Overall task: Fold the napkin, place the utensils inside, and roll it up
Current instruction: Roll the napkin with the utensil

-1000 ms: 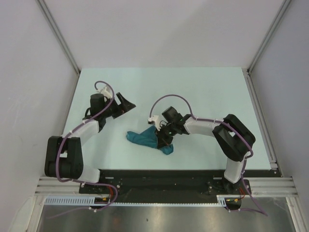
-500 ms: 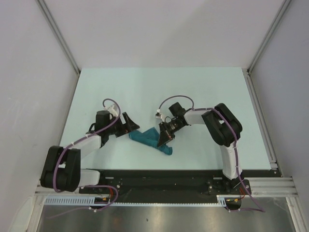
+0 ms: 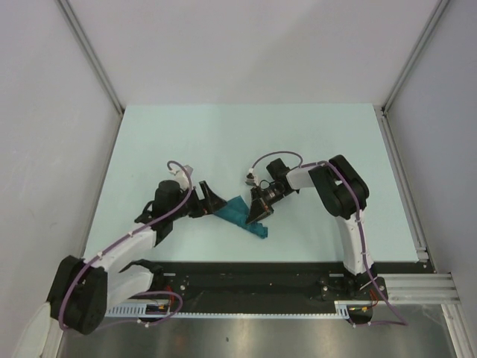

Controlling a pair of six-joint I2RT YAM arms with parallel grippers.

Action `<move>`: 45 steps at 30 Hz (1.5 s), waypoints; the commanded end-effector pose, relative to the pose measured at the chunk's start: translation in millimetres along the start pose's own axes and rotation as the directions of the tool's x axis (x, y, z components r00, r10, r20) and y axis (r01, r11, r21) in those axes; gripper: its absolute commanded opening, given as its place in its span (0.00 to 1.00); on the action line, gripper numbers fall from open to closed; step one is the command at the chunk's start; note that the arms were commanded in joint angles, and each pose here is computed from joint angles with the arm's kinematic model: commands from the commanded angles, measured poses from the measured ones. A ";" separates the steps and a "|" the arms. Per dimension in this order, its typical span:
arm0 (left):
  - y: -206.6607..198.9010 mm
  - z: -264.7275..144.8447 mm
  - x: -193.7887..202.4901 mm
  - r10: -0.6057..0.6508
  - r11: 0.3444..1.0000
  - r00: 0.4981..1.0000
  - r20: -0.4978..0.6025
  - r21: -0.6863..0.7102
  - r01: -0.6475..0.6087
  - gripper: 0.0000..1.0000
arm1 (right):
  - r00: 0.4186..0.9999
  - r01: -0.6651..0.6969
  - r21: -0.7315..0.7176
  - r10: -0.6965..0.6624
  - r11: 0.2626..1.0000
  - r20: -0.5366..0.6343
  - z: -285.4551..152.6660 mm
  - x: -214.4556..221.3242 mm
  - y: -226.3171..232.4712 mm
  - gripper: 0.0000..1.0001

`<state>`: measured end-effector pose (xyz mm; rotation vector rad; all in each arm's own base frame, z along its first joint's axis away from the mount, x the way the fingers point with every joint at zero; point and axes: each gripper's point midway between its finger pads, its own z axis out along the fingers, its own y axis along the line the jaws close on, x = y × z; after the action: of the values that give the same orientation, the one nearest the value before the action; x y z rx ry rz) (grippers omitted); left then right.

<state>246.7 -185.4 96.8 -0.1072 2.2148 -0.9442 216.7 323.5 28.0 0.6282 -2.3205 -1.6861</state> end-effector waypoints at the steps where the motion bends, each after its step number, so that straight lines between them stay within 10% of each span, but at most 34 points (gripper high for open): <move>1: -20.8 11.5 20.7 -0.077 0.986 0.991 -0.109 0.138 0.092 0.93 | 0.995 -0.102 0.136 0.102 0.986 0.009 -1.3 6.7 -39.1 0.00; 20: -32.9 57.0 42.7 -0.151 0.940 0.970 -0.192 0.277 0.201 0.92 | 0.994 -0.113 0.185 0.109 0.976 0.030 -2.1 0.2 -45.0 0.00; 23: -21.6 62.6 52.7 -0.174 0.941 0.964 -0.203 0.254 0.223 0.92 | 0.995 -0.094 0.201 0.086 0.975 0.046 -5.5 -5.4 -39.0 0.06; 29: -11.7 70.7 64.2 -0.226 0.929 0.948 -0.223 0.243 0.279 0.92 | 0.990 -0.014 0.286 -0.027 0.958 0.136 -34.0 -24.2 -12.0 0.53; 32: -5.0 73.5 67.7 -0.235 0.934 0.946 -0.224 0.217 0.284 0.91 | 0.970 0.022 0.359 -0.107 0.933 0.219 -60.4 -31.6 0.0 0.57; 45: 14.0 82.4 70.7 -0.203 0.967 0.949 -0.240 0.102 0.233 0.92 | 0.726 0.361 0.778 -0.679 0.514 0.112 -67.3 -27.5 36.6 0.72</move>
<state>271.7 -264.9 62.0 -0.1305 2.1443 -1.4379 239.4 285.9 87.5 1.1359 -3.1794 -1.2993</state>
